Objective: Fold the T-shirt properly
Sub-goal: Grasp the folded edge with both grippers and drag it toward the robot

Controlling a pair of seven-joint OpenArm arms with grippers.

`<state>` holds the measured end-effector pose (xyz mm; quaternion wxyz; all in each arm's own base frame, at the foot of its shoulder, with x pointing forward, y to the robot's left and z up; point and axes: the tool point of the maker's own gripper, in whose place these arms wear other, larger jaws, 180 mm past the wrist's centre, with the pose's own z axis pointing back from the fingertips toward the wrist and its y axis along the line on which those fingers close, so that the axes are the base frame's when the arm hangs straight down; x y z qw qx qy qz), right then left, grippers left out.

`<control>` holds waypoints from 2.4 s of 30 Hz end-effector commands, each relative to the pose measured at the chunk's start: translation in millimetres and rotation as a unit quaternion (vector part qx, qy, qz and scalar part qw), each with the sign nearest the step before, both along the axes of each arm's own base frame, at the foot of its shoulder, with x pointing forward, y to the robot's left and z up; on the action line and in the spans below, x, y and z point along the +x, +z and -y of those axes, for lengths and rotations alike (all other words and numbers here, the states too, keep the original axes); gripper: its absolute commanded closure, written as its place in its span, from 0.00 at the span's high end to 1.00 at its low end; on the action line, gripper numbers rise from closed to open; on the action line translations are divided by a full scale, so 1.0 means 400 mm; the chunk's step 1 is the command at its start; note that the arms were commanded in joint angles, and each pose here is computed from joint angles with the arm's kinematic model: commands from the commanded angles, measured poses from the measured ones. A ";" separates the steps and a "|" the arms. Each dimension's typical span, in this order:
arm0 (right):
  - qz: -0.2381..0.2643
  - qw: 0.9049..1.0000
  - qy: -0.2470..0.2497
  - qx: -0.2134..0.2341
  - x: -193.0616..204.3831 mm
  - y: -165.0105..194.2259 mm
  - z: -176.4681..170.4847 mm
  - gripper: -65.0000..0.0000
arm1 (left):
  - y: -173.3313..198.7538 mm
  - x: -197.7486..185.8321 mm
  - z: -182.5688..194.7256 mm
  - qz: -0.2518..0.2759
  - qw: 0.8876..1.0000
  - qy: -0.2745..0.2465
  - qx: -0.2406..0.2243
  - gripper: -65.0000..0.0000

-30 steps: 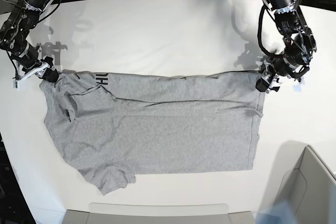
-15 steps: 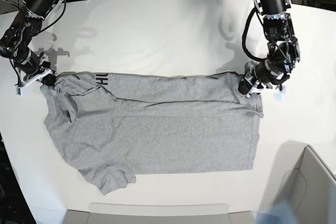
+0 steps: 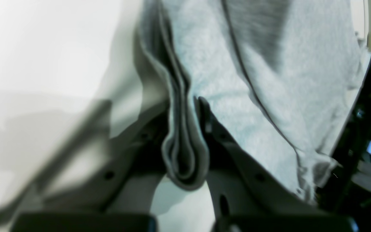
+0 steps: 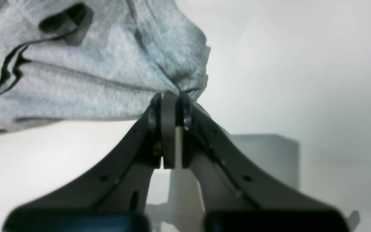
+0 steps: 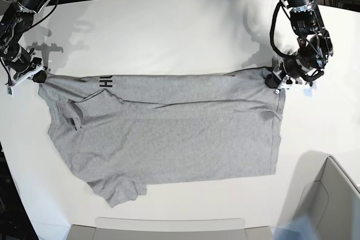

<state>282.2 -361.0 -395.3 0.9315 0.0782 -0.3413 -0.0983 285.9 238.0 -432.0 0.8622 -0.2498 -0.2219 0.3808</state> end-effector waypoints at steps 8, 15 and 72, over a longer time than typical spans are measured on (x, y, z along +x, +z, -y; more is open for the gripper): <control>0.004 0.999 0.009 -0.047 -0.037 0.046 0.055 0.00 | 0.032 -0.064 -0.025 -0.015 0.999 -0.029 0.029 0.00; -0.009 0.995 0.037 -0.087 -0.112 0.058 0.030 0.00 | 0.008 -0.151 -0.025 -0.043 0.997 -0.039 0.042 0.00; -0.067 0.991 -0.029 -0.108 -0.412 0.077 0.135 0.20 | 0.097 -0.472 -0.197 -0.120 0.972 -0.007 0.199 0.31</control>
